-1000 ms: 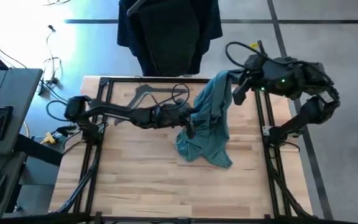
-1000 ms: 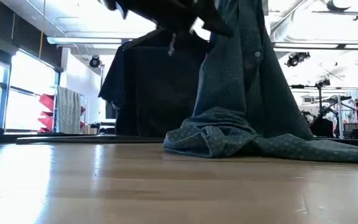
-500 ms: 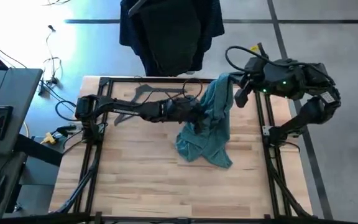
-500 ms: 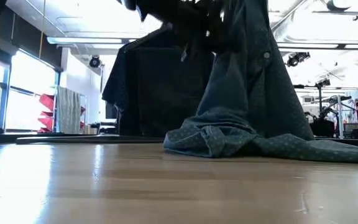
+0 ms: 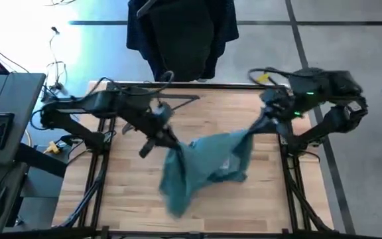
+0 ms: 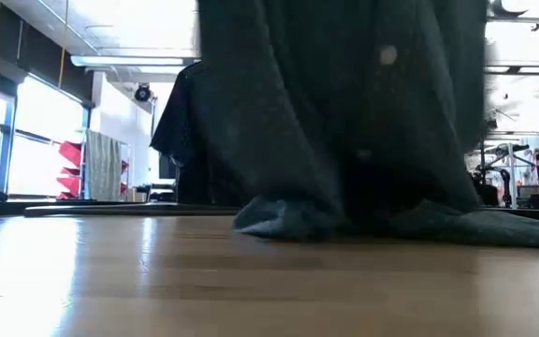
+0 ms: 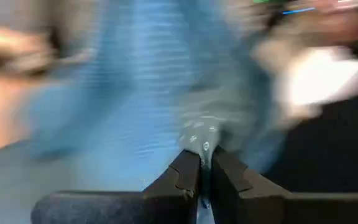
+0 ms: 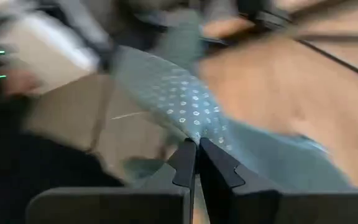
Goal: Hang clothes
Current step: Insert the hanger into the light blue hanger shirt
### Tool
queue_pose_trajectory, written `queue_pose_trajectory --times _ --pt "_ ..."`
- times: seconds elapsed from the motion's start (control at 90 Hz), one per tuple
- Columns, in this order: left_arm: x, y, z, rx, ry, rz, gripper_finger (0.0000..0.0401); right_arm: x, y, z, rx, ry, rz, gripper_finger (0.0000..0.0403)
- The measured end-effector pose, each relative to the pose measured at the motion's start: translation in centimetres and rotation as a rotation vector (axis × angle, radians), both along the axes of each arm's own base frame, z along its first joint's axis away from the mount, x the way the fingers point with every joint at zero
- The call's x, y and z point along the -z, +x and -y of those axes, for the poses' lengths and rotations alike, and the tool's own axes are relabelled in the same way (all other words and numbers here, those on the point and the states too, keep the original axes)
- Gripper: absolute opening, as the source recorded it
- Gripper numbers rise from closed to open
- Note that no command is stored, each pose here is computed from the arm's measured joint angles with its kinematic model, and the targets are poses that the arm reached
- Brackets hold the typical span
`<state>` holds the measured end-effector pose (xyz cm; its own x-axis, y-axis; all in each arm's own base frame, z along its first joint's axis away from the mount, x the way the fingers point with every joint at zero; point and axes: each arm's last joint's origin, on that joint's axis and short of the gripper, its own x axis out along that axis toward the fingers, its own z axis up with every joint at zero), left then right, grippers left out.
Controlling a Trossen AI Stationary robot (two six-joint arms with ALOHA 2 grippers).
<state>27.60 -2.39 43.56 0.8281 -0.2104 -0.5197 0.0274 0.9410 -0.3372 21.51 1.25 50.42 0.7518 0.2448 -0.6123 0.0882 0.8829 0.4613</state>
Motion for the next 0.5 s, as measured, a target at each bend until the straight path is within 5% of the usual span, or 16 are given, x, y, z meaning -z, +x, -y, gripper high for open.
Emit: queue_pose_trajectory --times 0.089,0.189,0.4,0.5 --pt "2.2 -0.5 -1.0 -0.164 0.088 -0.227 0.0000 4.3 2.4 1.5 0.094 0.019 -0.182 0.0000" --pt "5.6 -0.4 -1.8 -0.220 0.048 -0.425 0.0000 10.1 4.7 3.0 0.125 0.074 -0.329 0.0000" --pt "15.7 -0.6 -1.5 -0.257 -0.260 -0.740 0.0000 21.5 7.1 5.2 0.184 0.324 -0.443 0.0000" --pt "17.8 -0.7 0.2 -0.110 -0.488 -0.800 0.0000 23.8 7.0 4.5 0.017 0.543 -0.468 0.0000"
